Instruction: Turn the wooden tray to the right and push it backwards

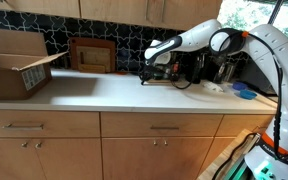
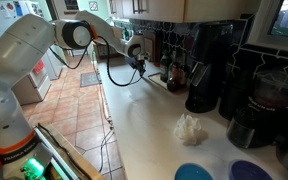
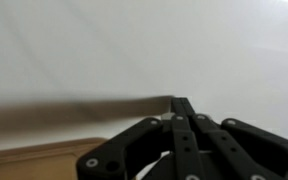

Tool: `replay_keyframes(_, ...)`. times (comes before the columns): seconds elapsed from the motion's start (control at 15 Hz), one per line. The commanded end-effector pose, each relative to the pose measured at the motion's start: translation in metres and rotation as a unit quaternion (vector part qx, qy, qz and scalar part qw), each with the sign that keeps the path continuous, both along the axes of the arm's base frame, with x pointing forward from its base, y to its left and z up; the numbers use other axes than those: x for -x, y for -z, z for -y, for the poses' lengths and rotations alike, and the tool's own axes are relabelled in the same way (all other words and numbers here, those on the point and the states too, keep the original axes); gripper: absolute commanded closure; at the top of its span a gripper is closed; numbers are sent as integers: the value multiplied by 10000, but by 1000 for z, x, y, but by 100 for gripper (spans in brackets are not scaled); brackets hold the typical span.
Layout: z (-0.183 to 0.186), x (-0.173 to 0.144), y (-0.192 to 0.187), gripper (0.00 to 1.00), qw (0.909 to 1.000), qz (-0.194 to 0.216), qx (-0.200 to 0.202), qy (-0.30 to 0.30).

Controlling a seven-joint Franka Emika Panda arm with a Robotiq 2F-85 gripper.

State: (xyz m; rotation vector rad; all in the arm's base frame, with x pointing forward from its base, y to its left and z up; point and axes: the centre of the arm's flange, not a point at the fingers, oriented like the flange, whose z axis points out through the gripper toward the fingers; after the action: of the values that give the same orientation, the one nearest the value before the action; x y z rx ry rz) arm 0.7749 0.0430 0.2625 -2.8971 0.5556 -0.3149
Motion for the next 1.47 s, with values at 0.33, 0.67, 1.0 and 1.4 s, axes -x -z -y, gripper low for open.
replay_keyframes(0.33, 10, -25, 27, 99, 9908, 1236, 553, -22)
replay_keyframes(0.67, 27, -24, 23, 99, 9871, 1093, 1171, 35)
replay_keyframes(1.0, 31, -23, 26, 99, 9843, 1006, 1450, 103)
replay_keyframes(1.4, 44, -23, 23, 99, 9811, 1013, 1557, 545)
